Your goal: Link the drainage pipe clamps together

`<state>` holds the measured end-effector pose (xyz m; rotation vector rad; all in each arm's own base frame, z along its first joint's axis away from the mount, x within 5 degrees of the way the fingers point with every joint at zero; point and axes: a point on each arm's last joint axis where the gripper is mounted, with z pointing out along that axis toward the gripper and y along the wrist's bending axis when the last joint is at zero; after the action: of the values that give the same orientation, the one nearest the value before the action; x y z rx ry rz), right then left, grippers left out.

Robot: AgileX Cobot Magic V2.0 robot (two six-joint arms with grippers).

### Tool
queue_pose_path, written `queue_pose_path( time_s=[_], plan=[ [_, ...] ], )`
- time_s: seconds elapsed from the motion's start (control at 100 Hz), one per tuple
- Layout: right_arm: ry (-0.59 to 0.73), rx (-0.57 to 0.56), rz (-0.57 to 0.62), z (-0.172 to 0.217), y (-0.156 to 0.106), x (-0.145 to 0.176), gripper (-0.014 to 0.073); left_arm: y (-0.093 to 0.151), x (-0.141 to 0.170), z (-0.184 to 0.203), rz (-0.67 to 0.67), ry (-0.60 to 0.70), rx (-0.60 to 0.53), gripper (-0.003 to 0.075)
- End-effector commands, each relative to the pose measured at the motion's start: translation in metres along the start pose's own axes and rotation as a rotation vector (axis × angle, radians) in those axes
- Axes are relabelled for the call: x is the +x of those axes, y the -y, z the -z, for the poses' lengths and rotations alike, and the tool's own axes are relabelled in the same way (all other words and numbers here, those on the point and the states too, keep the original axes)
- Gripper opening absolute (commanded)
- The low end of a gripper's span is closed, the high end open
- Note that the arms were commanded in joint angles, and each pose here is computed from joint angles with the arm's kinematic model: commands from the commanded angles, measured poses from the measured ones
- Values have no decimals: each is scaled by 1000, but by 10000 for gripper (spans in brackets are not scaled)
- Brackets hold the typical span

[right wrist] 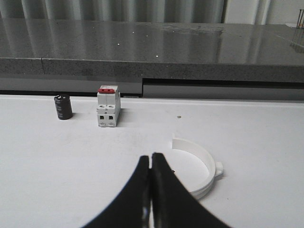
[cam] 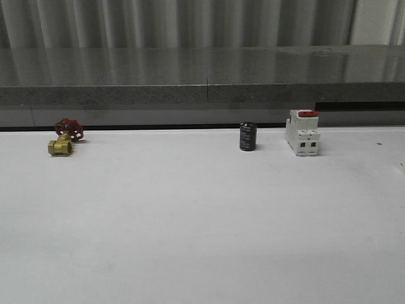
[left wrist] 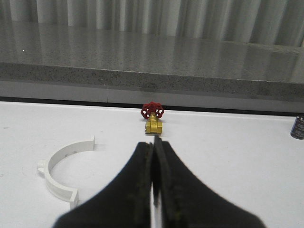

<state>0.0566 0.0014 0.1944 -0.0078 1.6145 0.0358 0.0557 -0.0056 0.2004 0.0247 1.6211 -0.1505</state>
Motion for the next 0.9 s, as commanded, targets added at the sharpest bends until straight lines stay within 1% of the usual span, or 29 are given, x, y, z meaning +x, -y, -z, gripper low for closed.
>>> queue_pose_path(
  time_s=[0.0, 0.23, 0.32, 0.45, 0.57, 0.64, 0.71, 0.76, 0.89],
  plan=[
    [109, 0, 6, 3, 0, -13, -67, 1, 6, -1, 6, 61, 21, -21],
    [109, 0, 6, 3, 0, -13, -67, 1, 6, -1, 6, 61, 21, -21],
    [109, 0, 6, 3, 0, -13, -67, 2, 2, 0, -11, 110, 31, -21],
    [109, 0, 6, 3, 0, -13, -67, 3, -16, 3, -13, 174, 38, -21],
    [109, 0, 6, 3, 0, -13, -67, 5, -41, 6, 43, 163, 35, -21],
    [109, 0, 6, 3, 0, -13, -67, 6, -58, 7, 85, 126, 32, -21],
    [109, 0, 6, 3, 0, -13, -67, 7, -77, 5, 102, 57, 22, -21],
    [109, 0, 6, 3, 0, -13, -67, 8, -89, 2, 101, -18, 9, -21],
    [109, 0, 6, 3, 0, -13, -67, 9, -116, -7, 79, -263, -46, -21]
  ],
)
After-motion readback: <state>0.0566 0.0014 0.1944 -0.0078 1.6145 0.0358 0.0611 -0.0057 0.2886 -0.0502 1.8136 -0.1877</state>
